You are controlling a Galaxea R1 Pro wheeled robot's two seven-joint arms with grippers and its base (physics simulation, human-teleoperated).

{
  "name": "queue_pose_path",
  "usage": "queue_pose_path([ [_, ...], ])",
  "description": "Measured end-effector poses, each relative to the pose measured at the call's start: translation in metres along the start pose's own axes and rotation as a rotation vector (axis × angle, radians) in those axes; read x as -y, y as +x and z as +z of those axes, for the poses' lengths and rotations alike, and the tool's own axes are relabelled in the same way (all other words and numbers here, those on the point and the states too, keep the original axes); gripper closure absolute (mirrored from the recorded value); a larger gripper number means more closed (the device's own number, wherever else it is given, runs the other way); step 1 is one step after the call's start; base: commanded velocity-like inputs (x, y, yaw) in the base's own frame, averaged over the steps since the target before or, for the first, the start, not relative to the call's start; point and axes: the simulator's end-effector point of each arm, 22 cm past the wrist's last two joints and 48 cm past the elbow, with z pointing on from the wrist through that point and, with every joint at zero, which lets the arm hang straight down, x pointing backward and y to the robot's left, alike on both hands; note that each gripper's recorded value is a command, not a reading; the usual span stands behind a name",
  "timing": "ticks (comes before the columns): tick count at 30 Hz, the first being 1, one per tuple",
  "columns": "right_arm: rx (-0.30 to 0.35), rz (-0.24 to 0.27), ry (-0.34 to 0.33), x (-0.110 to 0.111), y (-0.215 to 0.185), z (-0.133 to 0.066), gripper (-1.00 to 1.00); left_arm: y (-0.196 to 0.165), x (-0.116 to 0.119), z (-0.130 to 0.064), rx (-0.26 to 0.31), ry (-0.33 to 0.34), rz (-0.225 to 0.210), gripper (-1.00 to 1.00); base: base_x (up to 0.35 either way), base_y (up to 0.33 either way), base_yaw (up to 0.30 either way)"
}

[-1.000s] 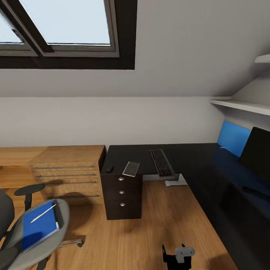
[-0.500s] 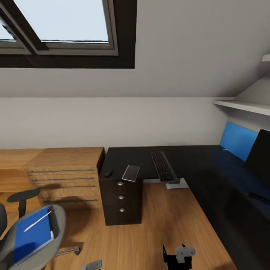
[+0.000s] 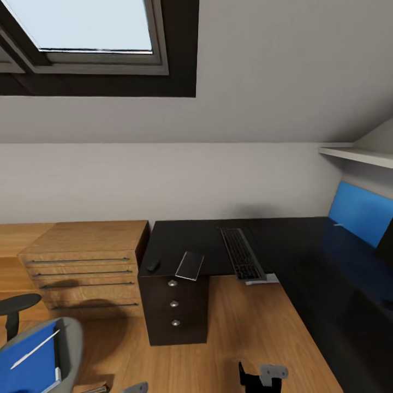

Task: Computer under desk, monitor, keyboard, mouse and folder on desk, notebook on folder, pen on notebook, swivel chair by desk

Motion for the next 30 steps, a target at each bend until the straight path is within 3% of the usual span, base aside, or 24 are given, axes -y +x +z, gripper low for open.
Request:
queue_pose_path([
  [1,-0.07,0.079,-0.015,0.005,0.01,0.003,-1.0,0.0,0.0,0.0,0.0,-0.001,-0.001,-1.0,0.254,0.0,0.0],
  [3,-0.116,0.153,-0.027,0.011,0.013,0.007,-1.0,0.0,0.0,0.0,0.0,0.0,-0.001,-1.0,0.167,0.0,0.0],
  [4,-0.155,0.234,-0.04,0.017,0.011,0.012,-1.0,0.0,0.001,0.0,0.0,0.002,-0.001,-1.0,0.083,0.0,0.0],
  [6,-0.249,0.453,-0.067,0.043,-0.01,0.023,-1.0,-0.002,0.004,-0.001,0.003,0.008,-0.003,-1.0,0.048,0.0,0.0],
  [8,-0.268,0.548,-0.093,0.052,-0.027,0.026,-1.0,-0.003,0.006,-0.001,0.005,0.012,-0.006,-1.0,0.028,0.0,0.0],
  [9,-0.279,0.627,-0.121,0.055,-0.043,0.028,-1.0,-0.005,0.008,-0.002,0.009,0.017,-0.01,-1.0,0.007,0.0,0.0],
  [10,-0.286,0.79,-0.186,0.06,-0.078,0.03,-1.0,-0.014,0.016,-0.003,0.025,0.034,-0.024,-1.0,0.005,0.0,0.0],
  [13,-0.293,0.951,-0.25,0.067,-0.108,0.03,-1.0,-0.02,0.026,-0.003,0.036,0.052,-0.035,-1.0,0.002,0.0,0.0],
  [14,-0.246,1.068,-0.309,0.072,-0.155,0.037,-1.0,-0.03,0.045,-0.009,0.011,0.091,-0.045,-1.0,0.0,0.0,0.0],
  [15,-0.212,1.113,-0.337,0.076,-0.182,0.042,-1.0,-0.029,0.056,-0.014,-0.056,0.121,-0.041,-1.0,0.0,0.0,0.0],
  [16,-0.199,1.139,-0.346,0.078,-0.195,0.044,-1.0,-0.028,0.064,-0.02,-0.154,0.152,-0.043,-1.0,0.0,0.0,0.0],
  [18,-0.199,1.155,-0.339,0.081,-0.199,0.048,-1.0,-0.037,0.069,-0.027,-0.235,0.19,-0.064,-1.0,0.0,0.0,0.0],
  [21,-0.198,1.177,-0.318,0.083,-0.213,0.057,-1.0,-0.069,0.072,-0.038,-0.275,0.246,-0.114,-1.0,0.0,0.0,0.0],
  [23,-0.19,1.184,-0.318,0.084,-0.223,0.061,-1.0,-0.082,0.069,-0.038,-0.269,0.257,-0.141,-1.0,0.0,0.0,0.0],
  [24,-0.172,1.201,-0.338,0.082,-0.248,0.065,-1.0,-0.107,0.066,-0.038,-0.244,0.269,-0.177,-1.0,0.0,0.0,0.0],
  [27,-0.158,1.225,-0.379,0.076,-0.274,0.069,-1.0,-0.152,0.073,-0.043,-0.179,0.309,-0.224,-1.0,0.0,0.0,0.0],
  [28,-0.154,1.237,-0.397,0.073,-0.283,0.071,-1.0,-0.181,0.081,-0.054,-0.132,0.349,-0.257,-1.0,0.0,0.0,0.0],
  [30,-0.154,1.242,-0.404,0.07,-0.285,0.073,-1.0,-0.203,0.089,-0.065,-0.089,0.381,-0.282,-1.0,0.0,0.0,0.0],
])
